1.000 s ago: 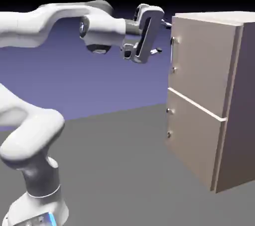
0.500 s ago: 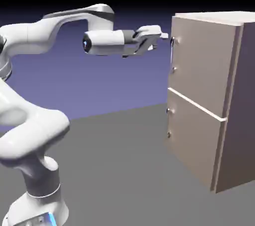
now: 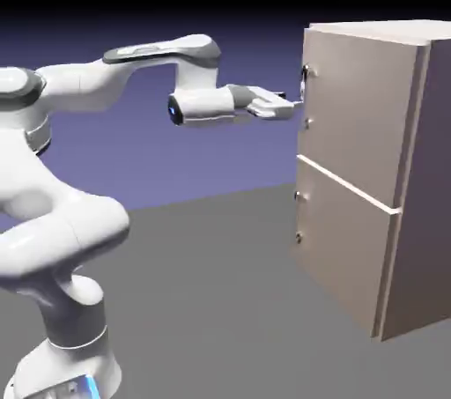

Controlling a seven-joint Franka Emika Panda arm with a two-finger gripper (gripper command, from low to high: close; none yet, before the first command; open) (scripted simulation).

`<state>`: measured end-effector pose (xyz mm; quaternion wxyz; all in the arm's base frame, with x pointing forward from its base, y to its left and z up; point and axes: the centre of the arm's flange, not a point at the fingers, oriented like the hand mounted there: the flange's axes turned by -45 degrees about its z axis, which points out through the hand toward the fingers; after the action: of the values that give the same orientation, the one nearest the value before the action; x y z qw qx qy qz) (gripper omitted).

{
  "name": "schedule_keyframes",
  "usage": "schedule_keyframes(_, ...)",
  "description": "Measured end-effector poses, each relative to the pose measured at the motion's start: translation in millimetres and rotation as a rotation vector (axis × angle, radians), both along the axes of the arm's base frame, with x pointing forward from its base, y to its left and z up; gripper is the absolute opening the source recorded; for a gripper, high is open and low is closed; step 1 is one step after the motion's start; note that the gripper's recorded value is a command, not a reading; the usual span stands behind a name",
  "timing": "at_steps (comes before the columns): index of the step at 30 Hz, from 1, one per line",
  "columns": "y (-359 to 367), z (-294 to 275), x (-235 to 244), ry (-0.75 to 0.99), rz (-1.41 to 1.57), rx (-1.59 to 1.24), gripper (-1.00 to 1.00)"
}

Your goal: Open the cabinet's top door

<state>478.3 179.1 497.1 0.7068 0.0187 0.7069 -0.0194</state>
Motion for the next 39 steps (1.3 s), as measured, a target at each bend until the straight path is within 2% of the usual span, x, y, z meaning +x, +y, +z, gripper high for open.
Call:
schedule_keyframes(1,-0.9,-0.1,7.9,0.0,0.0,0.001,-1.0)
schedule_keyframes(22,-52.3,0.0,-77.3,0.001,0.296,0.0,-1.0)
schedule_keyframes(39,-146.1,0.0,-156.0,0.0,0.661,0.0,-1.0)
